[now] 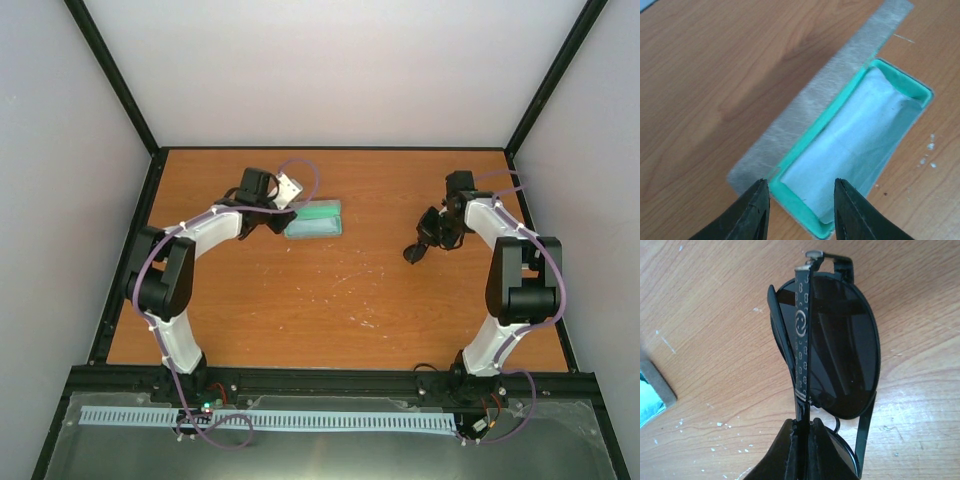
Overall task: Organize the sunglasses
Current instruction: Pick up the sunglasses from the center of the board.
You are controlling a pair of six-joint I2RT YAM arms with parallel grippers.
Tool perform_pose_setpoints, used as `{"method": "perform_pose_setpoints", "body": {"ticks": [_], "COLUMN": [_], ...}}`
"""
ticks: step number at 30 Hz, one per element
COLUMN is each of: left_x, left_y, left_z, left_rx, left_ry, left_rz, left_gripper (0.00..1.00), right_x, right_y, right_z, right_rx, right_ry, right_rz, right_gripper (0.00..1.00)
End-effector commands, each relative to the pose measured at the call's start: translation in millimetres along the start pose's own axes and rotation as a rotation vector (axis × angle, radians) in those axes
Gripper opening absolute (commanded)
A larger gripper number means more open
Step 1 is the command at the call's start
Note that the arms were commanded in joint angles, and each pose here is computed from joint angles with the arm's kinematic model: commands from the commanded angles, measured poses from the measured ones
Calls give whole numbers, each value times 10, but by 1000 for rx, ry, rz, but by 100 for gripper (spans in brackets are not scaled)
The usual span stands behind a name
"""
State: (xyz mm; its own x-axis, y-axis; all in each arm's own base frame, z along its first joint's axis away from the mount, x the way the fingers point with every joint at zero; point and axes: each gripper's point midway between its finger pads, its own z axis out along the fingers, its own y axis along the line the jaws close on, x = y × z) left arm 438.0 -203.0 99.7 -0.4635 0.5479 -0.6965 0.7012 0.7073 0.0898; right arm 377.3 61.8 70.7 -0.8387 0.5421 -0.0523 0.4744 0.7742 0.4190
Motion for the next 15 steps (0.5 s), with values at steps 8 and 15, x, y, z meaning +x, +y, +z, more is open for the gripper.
{"method": "perform_pose_setpoints", "body": {"ticks": [8,15], "left_x": [-319,-248], "left_y": [1160,1288], "left_z": [-136,331], "left_rx": [-116,-11], "left_ry": [-79,-6], "left_rz": [-150,-121], "left_gripper": [29,22], "right_x": [166,167], "right_y": [365,559], "right_z": [-97,-195], "right_rx": [-209,-273], "right_ry": [40,17], "right_rz": [-88,-116], "right_gripper": [3,3]}}
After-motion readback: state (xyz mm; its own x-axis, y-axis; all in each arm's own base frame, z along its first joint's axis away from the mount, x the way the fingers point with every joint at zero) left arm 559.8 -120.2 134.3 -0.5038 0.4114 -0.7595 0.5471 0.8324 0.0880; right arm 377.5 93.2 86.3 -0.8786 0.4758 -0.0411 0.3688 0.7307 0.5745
